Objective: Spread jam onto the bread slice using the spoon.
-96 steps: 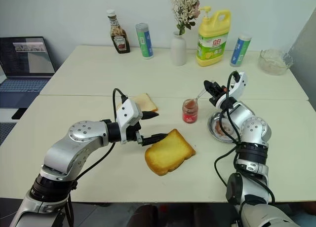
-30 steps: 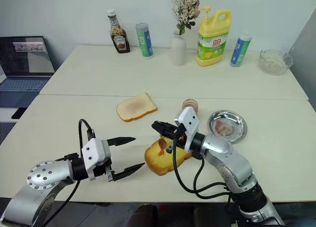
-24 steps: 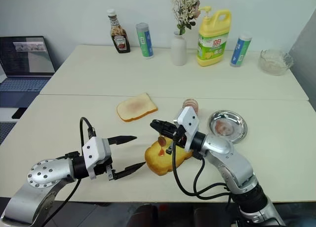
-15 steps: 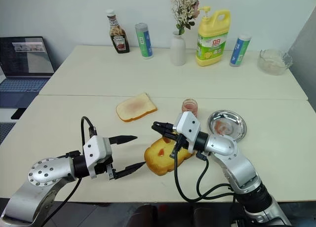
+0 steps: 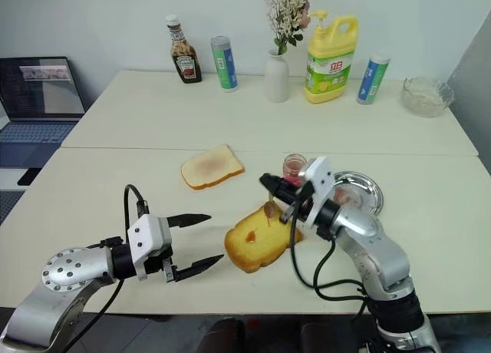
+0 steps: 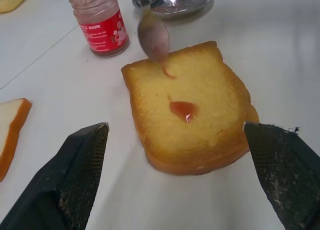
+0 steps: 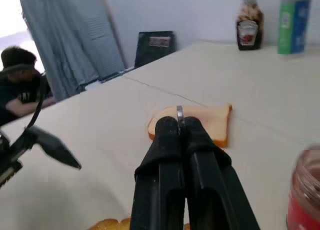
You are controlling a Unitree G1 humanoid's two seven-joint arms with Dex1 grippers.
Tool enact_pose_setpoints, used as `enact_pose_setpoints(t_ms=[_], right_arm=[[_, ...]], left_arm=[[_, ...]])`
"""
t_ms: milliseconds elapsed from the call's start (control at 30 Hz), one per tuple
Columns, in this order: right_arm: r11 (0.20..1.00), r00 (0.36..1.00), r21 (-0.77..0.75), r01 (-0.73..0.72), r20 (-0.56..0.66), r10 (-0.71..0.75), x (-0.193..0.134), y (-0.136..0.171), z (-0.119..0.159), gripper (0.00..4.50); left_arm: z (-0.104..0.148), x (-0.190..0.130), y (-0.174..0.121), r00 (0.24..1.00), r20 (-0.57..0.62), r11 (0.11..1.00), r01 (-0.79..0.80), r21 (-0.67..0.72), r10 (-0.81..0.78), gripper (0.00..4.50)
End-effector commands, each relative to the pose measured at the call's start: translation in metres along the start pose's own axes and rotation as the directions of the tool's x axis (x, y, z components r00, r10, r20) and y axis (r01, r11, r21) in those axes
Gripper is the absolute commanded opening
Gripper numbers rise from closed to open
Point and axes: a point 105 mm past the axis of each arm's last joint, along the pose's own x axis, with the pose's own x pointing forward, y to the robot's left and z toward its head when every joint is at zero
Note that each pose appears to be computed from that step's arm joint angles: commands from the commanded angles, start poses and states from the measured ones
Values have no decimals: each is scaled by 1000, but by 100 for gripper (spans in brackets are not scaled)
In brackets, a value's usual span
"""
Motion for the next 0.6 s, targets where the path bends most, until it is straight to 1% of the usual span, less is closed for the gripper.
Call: enact_pose_setpoints(t_ms=[33,67,133,233,367,467,600], right_arm=[[985,1000,174,3,12,-5,-4,8,6,2],[971,1000,239,11,13,-14,-4,8,4,2],[946,1000,324,23,0,-24,-4,10,0,2],[907,999,420,35,-19,-30,3,14,-8,2],[874,997,482,65,-64,-39,18,13,-23,2],[858,996,507,80,-74,-49,27,11,-29,2],[845,993,524,110,-89,-74,31,4,-38,2]], left_arm=[[11,-6,0,1000,28,999,2,38,-3,450],[11,-6,1,1000,31,1000,0,30,-1,450],[11,-8,1,999,32,1000,-2,23,1,450],[9,-9,0,999,27,1000,17,2,-17,450],[8,-9,1,999,27,1000,24,-1,-24,450],[8,-9,2,999,31,1000,24,0,-24,450],[8,-7,-1,999,29,999,44,14,-44,450]])
